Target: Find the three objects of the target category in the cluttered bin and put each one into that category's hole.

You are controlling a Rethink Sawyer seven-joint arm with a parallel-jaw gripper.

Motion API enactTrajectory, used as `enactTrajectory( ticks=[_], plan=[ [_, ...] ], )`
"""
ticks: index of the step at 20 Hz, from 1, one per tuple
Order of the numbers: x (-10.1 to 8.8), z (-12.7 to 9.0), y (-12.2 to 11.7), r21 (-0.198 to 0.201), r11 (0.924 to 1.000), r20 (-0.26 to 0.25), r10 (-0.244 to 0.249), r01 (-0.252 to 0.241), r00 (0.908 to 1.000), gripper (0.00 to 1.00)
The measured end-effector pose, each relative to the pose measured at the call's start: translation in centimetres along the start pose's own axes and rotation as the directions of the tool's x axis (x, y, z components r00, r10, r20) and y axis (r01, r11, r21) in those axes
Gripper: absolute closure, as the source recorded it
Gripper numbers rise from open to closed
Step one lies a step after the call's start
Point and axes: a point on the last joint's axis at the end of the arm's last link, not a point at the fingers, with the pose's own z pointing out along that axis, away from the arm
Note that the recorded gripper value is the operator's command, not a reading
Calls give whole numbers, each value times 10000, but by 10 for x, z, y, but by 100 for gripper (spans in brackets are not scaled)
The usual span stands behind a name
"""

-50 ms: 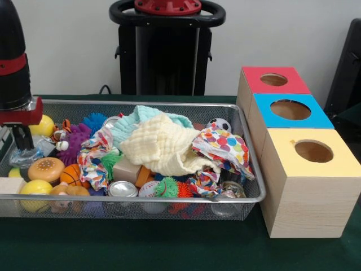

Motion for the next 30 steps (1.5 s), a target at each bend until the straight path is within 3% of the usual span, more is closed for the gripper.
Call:
enactTrajectory(
  ticks=[18, 19, 30],
  plan=[
    [-1, 3, 1, 16, 10000, 162, 6, -6, 9999, 100],
    [-1, 4, 1, 4, 10000, 155, 9, -9, 9999, 0],
    [-1, 4, 1, 9, 10000, 155, 11, -11, 9999, 0]
  ],
)
